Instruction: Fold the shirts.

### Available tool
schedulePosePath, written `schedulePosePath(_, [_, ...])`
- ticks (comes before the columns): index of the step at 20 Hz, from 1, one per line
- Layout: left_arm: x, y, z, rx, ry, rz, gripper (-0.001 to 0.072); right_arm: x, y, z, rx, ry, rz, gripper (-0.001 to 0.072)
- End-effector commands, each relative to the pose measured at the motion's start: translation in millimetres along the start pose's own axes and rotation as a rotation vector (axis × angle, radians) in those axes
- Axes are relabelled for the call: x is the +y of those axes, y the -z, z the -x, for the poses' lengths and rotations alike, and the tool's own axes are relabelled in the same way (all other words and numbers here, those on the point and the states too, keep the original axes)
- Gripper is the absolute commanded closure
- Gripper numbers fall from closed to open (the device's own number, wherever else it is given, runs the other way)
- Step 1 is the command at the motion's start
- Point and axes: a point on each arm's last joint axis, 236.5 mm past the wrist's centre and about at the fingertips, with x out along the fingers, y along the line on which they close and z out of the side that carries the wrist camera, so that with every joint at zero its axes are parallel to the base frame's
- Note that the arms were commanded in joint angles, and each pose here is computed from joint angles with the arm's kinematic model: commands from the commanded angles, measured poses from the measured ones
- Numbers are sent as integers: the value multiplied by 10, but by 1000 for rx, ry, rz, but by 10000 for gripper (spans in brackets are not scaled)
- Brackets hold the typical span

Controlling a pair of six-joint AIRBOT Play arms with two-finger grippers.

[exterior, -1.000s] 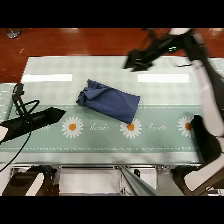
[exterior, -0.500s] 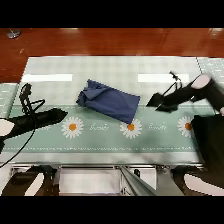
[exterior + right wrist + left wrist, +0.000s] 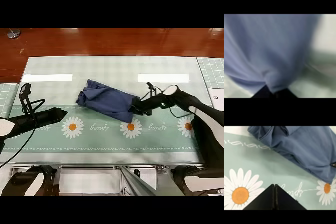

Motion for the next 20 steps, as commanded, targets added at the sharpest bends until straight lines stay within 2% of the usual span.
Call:
schedulePosePath(1, [4, -14, -1, -6, -1, 1, 680, 607, -126, 3, 38, -122, 127, 694])
schedulePosePath(3, [4, -13, -1, -5, -1, 0, 680, 971, -361, 383, -4, -134, 236, 694])
schedulePosePath(6, [4, -14, -1, -6, -1, 0, 680, 1329, -737, 1206, -132, -36, 364, 694])
schedulePosePath(10, [1, -5, -2, -2, 0, -1, 679, 1487, -936, 2245, -259, 90, 400, 694])
schedulePosePath(15, [-17, 103, 1, 44, 8, -16, 679, 1250, -812, 3459, -436, 148, 286, 694])
schedulePosePath(18, [-18, 103, 1, 44, 8, -34, 679, 614, -466, 4098, -481, 321, 122, 694])
schedulePosePath(20, [-24, -105, -1, -45, 10, -16, 680, 309, -197, 4355, -503, 404, 44, 694])
